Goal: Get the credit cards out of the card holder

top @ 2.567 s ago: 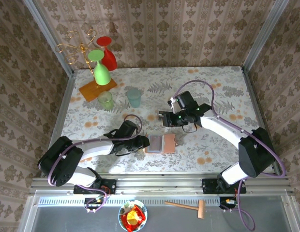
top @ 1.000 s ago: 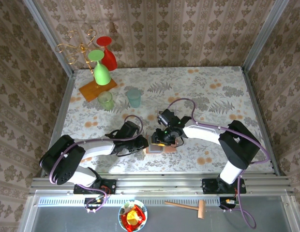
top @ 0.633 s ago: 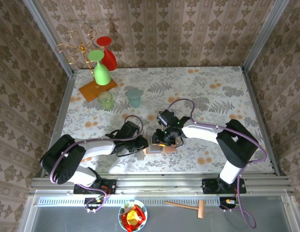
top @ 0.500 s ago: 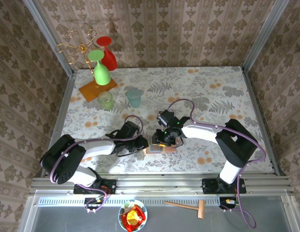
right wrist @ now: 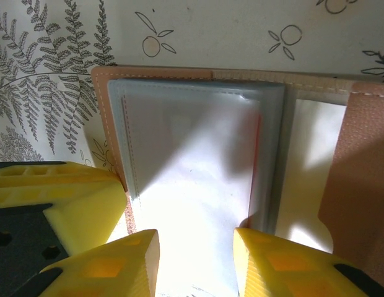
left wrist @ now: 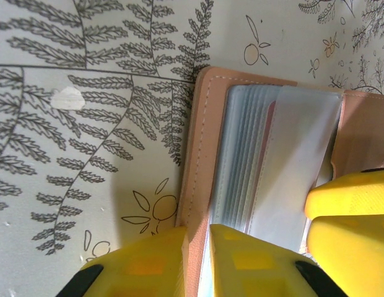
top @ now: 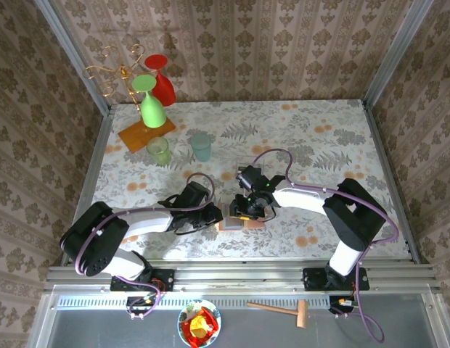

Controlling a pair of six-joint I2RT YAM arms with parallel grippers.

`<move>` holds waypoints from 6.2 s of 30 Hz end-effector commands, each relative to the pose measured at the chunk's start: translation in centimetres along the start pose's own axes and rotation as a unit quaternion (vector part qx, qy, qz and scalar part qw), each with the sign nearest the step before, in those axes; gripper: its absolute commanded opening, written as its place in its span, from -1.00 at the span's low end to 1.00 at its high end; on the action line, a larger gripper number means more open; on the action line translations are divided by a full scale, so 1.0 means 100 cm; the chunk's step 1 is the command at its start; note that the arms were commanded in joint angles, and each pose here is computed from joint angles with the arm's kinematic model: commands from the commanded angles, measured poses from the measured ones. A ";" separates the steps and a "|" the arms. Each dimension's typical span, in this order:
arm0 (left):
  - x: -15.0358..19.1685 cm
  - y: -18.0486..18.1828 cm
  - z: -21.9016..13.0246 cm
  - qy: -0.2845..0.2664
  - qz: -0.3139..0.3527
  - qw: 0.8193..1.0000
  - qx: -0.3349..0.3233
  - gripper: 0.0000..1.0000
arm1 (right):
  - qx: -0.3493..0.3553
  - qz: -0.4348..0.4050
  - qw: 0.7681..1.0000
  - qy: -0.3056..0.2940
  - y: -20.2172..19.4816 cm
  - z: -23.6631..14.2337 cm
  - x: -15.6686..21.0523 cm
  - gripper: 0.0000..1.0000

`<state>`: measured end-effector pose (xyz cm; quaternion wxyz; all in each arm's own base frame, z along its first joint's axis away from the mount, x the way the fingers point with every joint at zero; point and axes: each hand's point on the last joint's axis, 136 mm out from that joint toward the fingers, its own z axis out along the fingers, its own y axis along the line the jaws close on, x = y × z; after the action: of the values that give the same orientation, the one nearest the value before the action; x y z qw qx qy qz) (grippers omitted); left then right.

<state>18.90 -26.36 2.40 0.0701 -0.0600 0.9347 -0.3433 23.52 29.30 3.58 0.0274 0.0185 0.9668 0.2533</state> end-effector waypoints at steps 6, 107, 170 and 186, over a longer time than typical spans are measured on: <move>0.006 0.014 0.002 0.015 -0.013 1.000 -0.024 -0.63 | 0.017 0.003 1.000 0.000 -0.015 0.001 0.003 -0.23; -0.002 -0.123 0.042 0.085 0.030 0.989 0.121 -0.01 | -0.071 0.048 0.987 -0.137 -0.036 -0.109 -0.017 -0.26; -0.007 -0.021 0.003 0.007 -0.025 0.998 0.061 -0.57 | -0.090 0.056 0.994 -0.015 0.005 0.001 -0.021 -0.60; -0.005 -0.015 0.005 0.010 -0.029 0.998 0.052 -0.57 | -0.057 0.055 0.997 -0.017 -0.009 0.003 -0.017 -0.47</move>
<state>19.46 -28.15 3.82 0.0520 -0.0758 0.9100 -0.4043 25.44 28.85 3.16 0.0308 0.0770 0.9417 0.3262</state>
